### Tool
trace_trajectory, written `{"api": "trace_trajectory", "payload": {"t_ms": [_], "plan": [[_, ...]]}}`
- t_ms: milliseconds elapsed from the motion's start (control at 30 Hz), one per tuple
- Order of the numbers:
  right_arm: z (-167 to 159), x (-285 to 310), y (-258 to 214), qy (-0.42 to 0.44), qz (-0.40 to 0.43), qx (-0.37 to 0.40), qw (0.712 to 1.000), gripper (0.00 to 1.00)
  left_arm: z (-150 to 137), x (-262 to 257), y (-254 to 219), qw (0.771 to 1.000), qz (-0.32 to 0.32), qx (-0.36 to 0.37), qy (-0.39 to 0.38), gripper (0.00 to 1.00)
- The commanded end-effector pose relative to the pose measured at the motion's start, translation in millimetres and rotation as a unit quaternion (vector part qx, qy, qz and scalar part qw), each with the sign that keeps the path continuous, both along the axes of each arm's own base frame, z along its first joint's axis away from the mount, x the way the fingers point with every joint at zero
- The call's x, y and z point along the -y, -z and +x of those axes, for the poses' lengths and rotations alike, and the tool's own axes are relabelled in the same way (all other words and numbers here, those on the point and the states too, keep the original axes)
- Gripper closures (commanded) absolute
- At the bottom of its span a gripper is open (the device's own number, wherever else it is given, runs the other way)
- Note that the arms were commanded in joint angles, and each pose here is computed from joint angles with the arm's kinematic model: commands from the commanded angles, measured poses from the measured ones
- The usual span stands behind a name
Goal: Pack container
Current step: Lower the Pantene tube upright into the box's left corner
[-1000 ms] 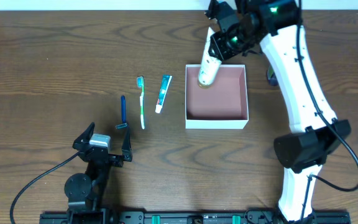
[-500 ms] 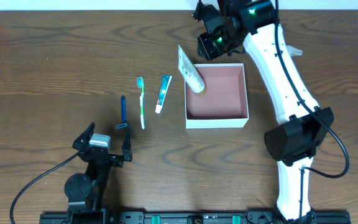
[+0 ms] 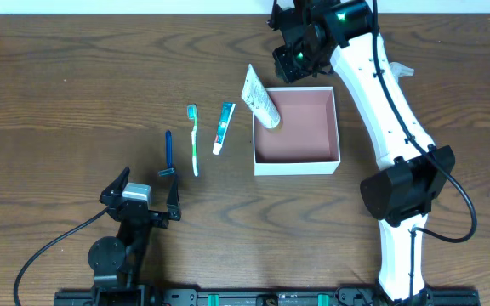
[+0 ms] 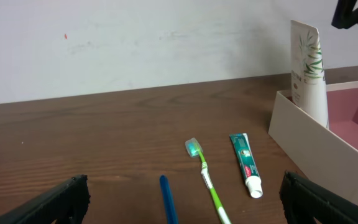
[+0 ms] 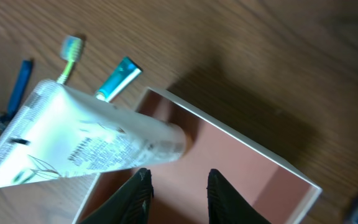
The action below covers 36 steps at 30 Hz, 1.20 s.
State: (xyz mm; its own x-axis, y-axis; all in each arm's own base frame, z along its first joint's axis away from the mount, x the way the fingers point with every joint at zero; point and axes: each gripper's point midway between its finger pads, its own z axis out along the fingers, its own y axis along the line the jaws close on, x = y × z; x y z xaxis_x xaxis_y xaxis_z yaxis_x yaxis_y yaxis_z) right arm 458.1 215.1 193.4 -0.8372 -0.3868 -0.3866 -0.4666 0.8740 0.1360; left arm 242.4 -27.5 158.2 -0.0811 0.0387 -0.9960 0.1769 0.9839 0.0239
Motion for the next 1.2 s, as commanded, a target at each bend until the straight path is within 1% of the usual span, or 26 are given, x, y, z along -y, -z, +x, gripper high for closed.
{"api": "trace_trajectory", "payload": {"t_ms": [0,167,233,333,433,500,533,567,600,633,733,900,1100,1167], "plan": [[7.6,23.2,-1.0,0.038,-0.036,0.01,0.999,0.68,-0.7,1.7,15.8,1.0,0.003,-0.022,0.007,0.02],[-1.0,35.3,2.4,0.046,-0.04,-0.018,0.998,0.7,-0.7,1.7,15.9,1.0,0.003,-0.022,0.007,0.02],[-5.1,34.9,0.1,0.044,-0.037,-0.022,0.998,0.69,-0.7,1.6,15.9,1.0,0.003,-0.022,0.006,0.02],[-8.6,29.7,-17.4,0.038,-0.017,-0.007,0.999,0.66,-0.7,1.6,15.9,1.0,0.003,-0.022,0.006,0.02],[-12.4,21.6,-48.2,0.028,0.019,0.025,0.999,0.62,-0.7,1.7,15.8,1.0,0.003,-0.022,0.007,0.02],[-20.8,8.2,-74.1,0.009,0.06,0.044,0.997,0.59,-0.7,1.7,15.8,1.0,0.003,-0.022,0.007,0.02],[-25.7,1.9,-83.5,-0.001,0.075,0.05,0.996,0.55,-0.7,1.7,15.9,1.0,0.003,-0.022,0.007,0.02],[-31.9,-4.9,-92.5,-0.011,0.085,0.057,0.995,0.5,-0.7,1.7,15.7,1.0,0.003,-0.021,0.007,0.02],[-37.6,-10.7,-98.4,-0.02,0.088,0.062,0.994,0.43,-0.7,1.6,15.8,1.0,0.003,-0.022,0.006,0.02],[-42.5,-15.8,-102.5,-0.026,0.087,0.067,0.994,0.38,-0.7,1.6,15.9,1.0,0.003,-0.022,0.006,0.02],[-50.4,-27.7,-103.8,-0.036,0.062,0.081,0.994,0.33,-0.7,1.7,15.8,1.0,0.003,-0.022,0.007,0.02],[-55.9,-47.4,-104.8,-0.017,0.039,0.101,0.994,0.33,-0.7,1.6,15.8,1.0,0.003,-0.022,0.006,0.02],[-51.4,-53.3,-103.6,0.078,0.005,0.13,0.988,0.32,-0.7,1.7,15.8,1.0,0.003,-0.022,0.007,0.02],[-52.0,-61.0,-98.9,0.084,0.003,0.131,0.988,0.32,-0.7,1.7,15.9,1.0,0.003,-0.022,0.007,0.02]]}}
